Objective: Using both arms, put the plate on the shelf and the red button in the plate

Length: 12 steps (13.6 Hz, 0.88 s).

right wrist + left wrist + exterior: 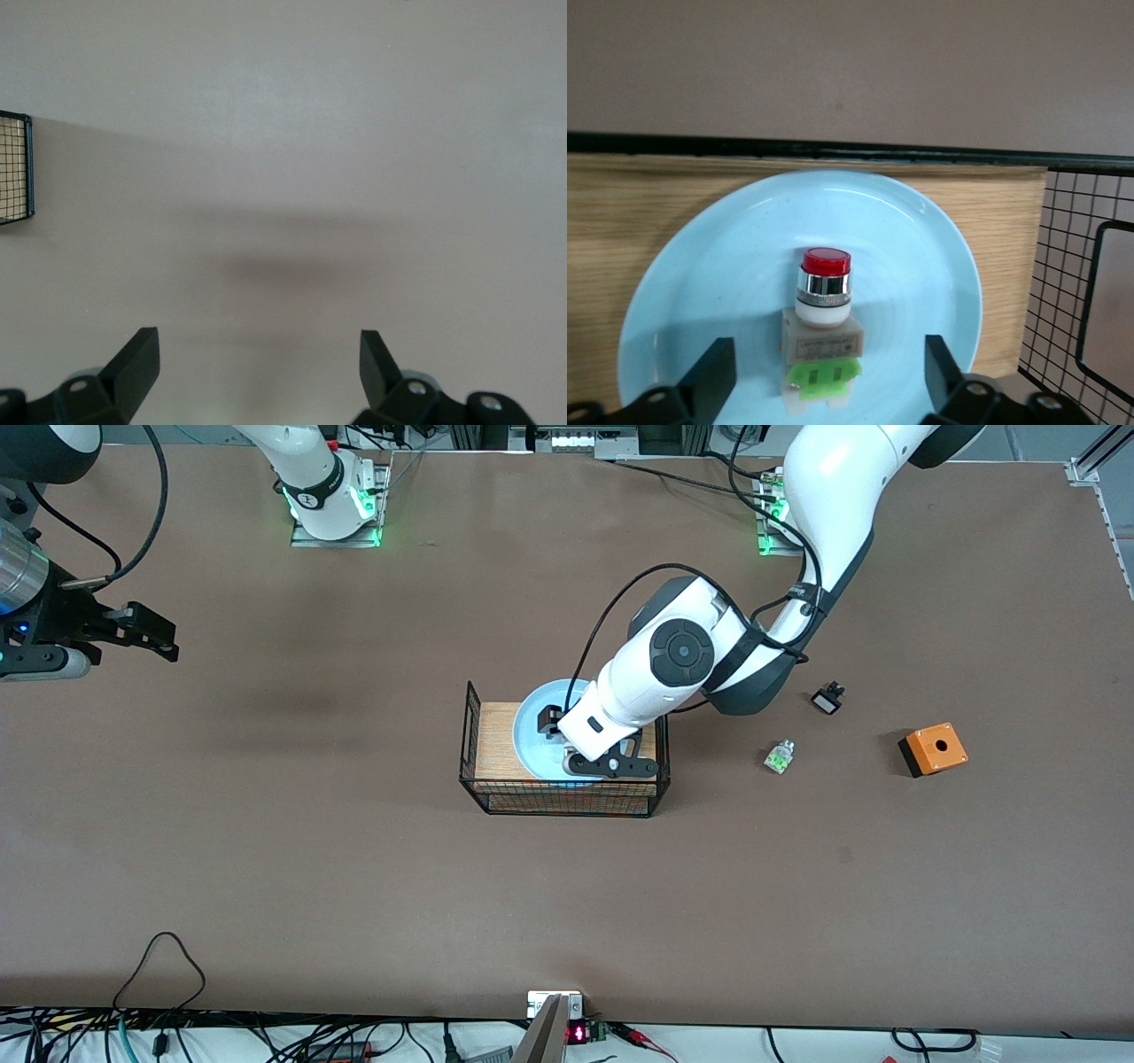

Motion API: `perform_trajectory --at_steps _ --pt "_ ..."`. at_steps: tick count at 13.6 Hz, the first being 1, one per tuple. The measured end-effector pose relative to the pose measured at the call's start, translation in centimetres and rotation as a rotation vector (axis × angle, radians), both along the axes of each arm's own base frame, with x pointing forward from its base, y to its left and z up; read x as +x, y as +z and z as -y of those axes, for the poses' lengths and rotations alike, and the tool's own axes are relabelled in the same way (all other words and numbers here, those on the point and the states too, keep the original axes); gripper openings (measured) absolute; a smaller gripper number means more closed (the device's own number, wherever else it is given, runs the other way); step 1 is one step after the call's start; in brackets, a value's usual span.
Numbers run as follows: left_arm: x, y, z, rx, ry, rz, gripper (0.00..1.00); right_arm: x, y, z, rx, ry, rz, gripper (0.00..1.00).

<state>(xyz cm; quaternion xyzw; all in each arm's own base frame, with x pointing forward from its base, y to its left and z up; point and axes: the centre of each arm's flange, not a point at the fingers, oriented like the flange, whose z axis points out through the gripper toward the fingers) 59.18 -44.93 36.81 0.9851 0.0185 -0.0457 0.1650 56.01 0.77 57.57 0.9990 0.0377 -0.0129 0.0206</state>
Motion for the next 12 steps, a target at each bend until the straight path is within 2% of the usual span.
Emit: perform_trajectory --at_steps 4,7,10,12 --pt "-1.8 6.4 -1.8 0.089 -0.050 -0.049 1.00 0.0 0.0 -0.1 0.000 0.001 0.001 1.00" --pt "-2.8 11.4 -6.7 0.188 -0.134 -0.088 1.00 0.0 0.0 0.1 0.000 -0.020 0.000 1.00" --pt "-1.7 14.7 -13.8 0.325 -0.215 -0.070 1.00 -0.1 0.2 0.0 -0.001 -0.052 -0.002 1.00" --pt "-0.1 16.8 -19.5 0.334 -0.174 -0.064 1.00 -0.1 0.3 0.0 -0.002 -0.052 -0.005 1.00"
